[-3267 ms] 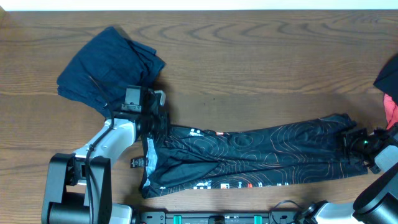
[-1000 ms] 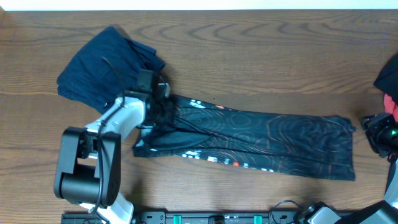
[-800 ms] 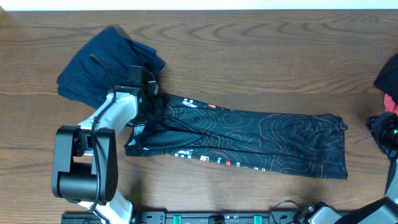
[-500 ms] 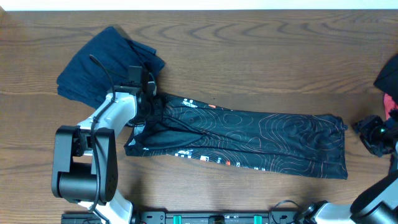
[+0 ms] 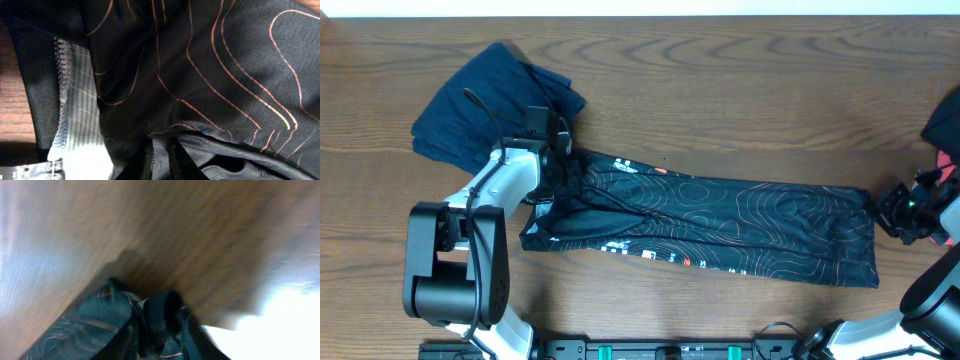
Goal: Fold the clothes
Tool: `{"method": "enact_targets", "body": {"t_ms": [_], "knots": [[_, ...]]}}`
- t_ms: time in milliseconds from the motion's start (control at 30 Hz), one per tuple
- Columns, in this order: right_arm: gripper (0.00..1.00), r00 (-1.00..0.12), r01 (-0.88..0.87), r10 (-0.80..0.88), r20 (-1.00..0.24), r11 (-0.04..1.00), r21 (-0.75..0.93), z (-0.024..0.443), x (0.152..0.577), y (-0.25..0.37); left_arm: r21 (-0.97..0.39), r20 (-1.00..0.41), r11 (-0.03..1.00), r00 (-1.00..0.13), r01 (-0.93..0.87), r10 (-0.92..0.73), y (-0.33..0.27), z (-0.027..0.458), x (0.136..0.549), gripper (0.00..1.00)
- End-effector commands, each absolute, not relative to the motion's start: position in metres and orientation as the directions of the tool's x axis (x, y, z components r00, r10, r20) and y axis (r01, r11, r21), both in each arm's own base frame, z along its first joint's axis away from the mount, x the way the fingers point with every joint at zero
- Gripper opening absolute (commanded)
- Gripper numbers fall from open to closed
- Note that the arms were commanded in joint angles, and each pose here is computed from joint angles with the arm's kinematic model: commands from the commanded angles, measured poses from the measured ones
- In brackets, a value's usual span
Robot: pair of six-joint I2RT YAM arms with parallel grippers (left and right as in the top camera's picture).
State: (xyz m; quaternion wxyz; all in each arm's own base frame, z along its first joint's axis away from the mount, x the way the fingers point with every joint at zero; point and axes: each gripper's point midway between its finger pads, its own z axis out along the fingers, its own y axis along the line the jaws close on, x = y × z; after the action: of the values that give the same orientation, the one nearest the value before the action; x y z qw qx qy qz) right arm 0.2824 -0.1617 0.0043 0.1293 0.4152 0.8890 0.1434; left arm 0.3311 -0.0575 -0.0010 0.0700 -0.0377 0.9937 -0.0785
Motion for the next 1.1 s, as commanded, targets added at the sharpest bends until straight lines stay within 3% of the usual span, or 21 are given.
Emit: {"method": "enact_targets", "body": {"t_ms": [0, 67, 133, 233, 333, 367, 400, 533, 767, 867, 1067], "knots": [[0.18, -0.56, 0.76, 0.817, -0.138, 0.573, 0.307, 0.009, 0.281, -0.184, -0.139, -0.127, 0.989, -0.989, -0.056, -0.073, -0.054, -0.003, 0.333, 0.15], [0.21, -0.551, 0.762, 0.823, -0.138, 0.563, 0.32, 0.017, 0.283, -0.189, -0.139, -0.125, 0.989, -0.989, -0.056, -0.074, -0.054, -0.003, 0.332, 0.14], [0.31, -0.542, 0.766, 0.828, -0.144, 0.557, 0.32, 0.027, 0.286, -0.197, -0.138, -0.122, 0.989, -0.99, -0.057, -0.074, -0.054, -0.003, 0.332, 0.14], [0.38, -0.546, 0.766, 0.824, -0.15, 0.563, 0.31, 0.039, 0.287, -0.205, -0.138, -0.123, 0.989, -0.99, -0.057, -0.074, -0.054, -0.003, 0.332, 0.14], [0.59, -0.587, 0.736, 0.793, -0.164, 0.607, 0.301, 0.044, 0.286, -0.207, -0.14, -0.122, 0.989, -0.99, -0.057, -0.074, -0.054, 0.001, 0.332, 0.15], [0.68, -0.617, 0.712, 0.768, -0.172, 0.638, 0.293, 0.043, 0.285, -0.207, -0.145, -0.119, 0.988, -0.99, -0.056, -0.074, -0.055, 0.004, 0.332, 0.17], [0.75, -0.656, 0.679, 0.733, -0.18, 0.677, 0.283, 0.042, 0.284, -0.206, -0.161, -0.117, 0.985, -0.99, -0.054, -0.074, -0.058, 0.01, 0.333, 0.27], [0.86, -0.769, 0.555, 0.61, -0.191, 0.785, 0.275, 0.037, 0.28, -0.197, -0.2, -0.13, 0.979, -0.989, -0.046, -0.073, -0.065, 0.038, 0.336, 0.53], [0.82, -0.862, 0.433, 0.484, -0.15, 0.857, 0.279, 0.032, 0.267, -0.18, -0.292, -0.184, 0.956, -0.98, -0.014, -0.071, -0.079, 0.089, 0.329, 0.79], [0.82, -0.871, 0.451, 0.486, -0.072, 0.849, 0.276, 0.023, 0.254, -0.173, -0.322, -0.213, 0.947, -0.975, 0.003, -0.07, -0.083, 0.107, 0.324, 0.81], [0.7, -0.87, 0.491, 0.483, 0.103, 0.825, 0.28, -0.011, 0.227, -0.157, -0.331, -0.259, 0.943, -0.963, 0.02, -0.07, -0.083, 0.134, 0.312, 0.83]]}}
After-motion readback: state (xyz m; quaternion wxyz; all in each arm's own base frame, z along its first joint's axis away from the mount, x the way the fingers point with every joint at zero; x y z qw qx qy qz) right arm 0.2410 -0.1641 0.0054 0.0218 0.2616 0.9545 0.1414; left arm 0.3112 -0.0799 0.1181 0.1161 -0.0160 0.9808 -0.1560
